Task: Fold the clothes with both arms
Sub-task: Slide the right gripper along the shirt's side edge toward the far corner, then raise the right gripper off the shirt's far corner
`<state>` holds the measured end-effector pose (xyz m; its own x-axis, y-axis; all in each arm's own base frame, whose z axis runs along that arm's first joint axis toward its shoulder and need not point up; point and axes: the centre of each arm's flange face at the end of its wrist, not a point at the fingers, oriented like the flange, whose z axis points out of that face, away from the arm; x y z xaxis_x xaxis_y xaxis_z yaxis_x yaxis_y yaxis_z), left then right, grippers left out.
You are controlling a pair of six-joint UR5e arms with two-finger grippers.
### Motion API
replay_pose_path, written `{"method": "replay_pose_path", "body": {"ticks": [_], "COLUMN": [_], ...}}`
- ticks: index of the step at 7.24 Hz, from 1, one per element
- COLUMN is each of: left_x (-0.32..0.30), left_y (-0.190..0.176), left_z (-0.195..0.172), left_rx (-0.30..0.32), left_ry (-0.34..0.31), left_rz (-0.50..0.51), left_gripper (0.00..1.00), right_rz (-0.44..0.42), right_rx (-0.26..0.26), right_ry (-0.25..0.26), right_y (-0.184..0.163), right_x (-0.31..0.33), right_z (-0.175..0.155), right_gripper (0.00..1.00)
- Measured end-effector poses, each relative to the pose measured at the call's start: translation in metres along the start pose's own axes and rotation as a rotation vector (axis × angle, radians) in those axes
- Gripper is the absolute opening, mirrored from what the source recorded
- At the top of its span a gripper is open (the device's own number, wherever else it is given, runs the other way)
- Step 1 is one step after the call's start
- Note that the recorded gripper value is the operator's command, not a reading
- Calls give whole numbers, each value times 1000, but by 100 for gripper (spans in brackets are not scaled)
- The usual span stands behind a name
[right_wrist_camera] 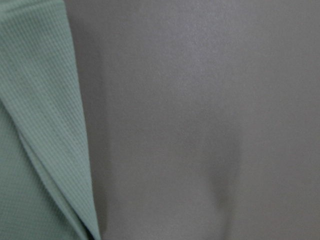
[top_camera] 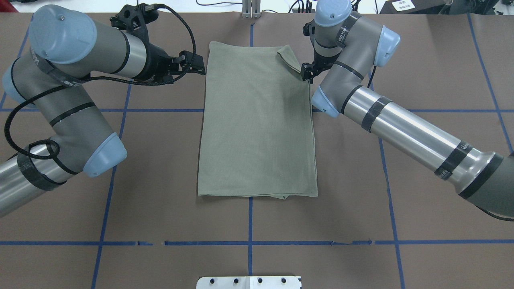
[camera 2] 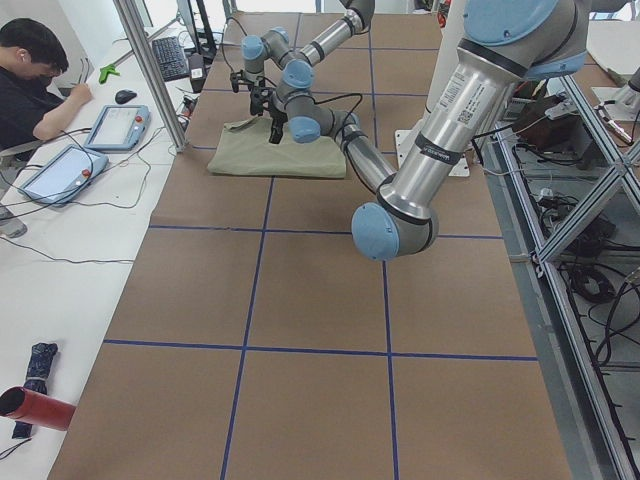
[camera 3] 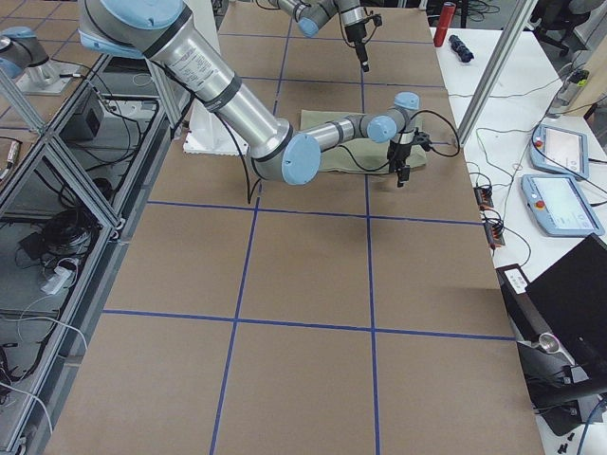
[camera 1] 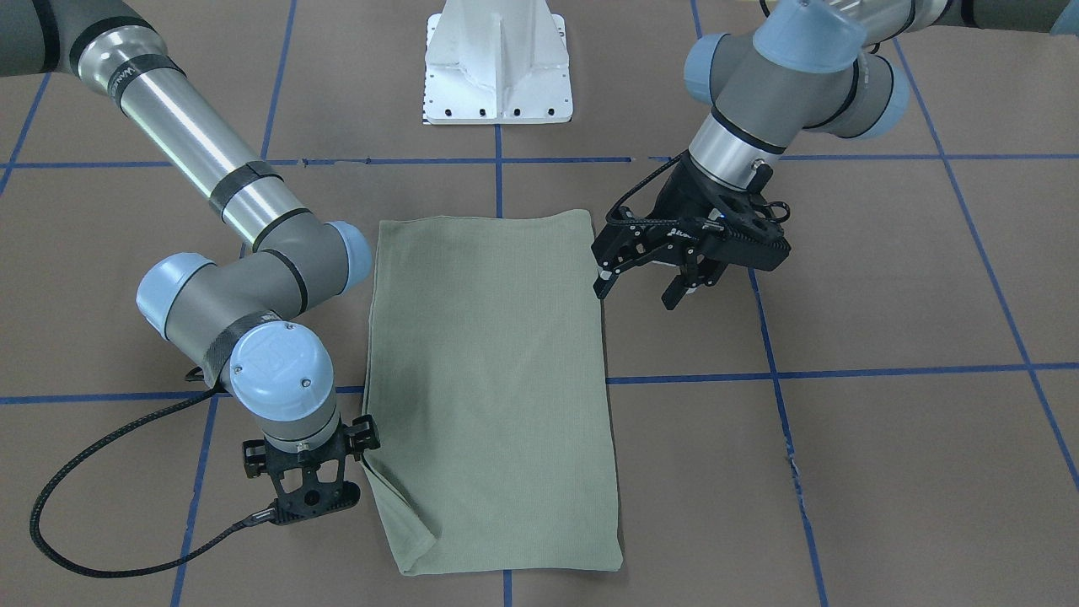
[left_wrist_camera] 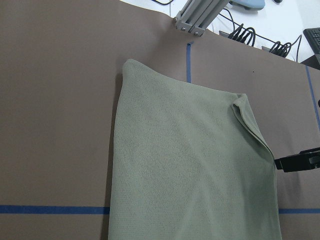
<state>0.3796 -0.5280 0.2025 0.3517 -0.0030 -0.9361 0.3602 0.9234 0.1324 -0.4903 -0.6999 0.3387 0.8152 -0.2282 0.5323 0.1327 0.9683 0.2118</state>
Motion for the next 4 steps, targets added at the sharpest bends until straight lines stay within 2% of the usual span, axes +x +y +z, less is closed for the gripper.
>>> {"method": "replay_pose_path", "body": {"ticks": [2, 4], "left_x": [-2, -3], "left_y": [-3, -4], "left_z": [-1, -1], "left_rx": [5, 5], "left_ry": [-2, -5], "left_rz": [-1, -3], "left_gripper": [100, 100], "right_rz": [-12, -28], "right_rx": [34, 75], "right_ry": [-22, -21], "right_y": [-19, -44], "right_x": [-24, -45], "right_z": [-23, -22], "right_gripper": [100, 100]}}
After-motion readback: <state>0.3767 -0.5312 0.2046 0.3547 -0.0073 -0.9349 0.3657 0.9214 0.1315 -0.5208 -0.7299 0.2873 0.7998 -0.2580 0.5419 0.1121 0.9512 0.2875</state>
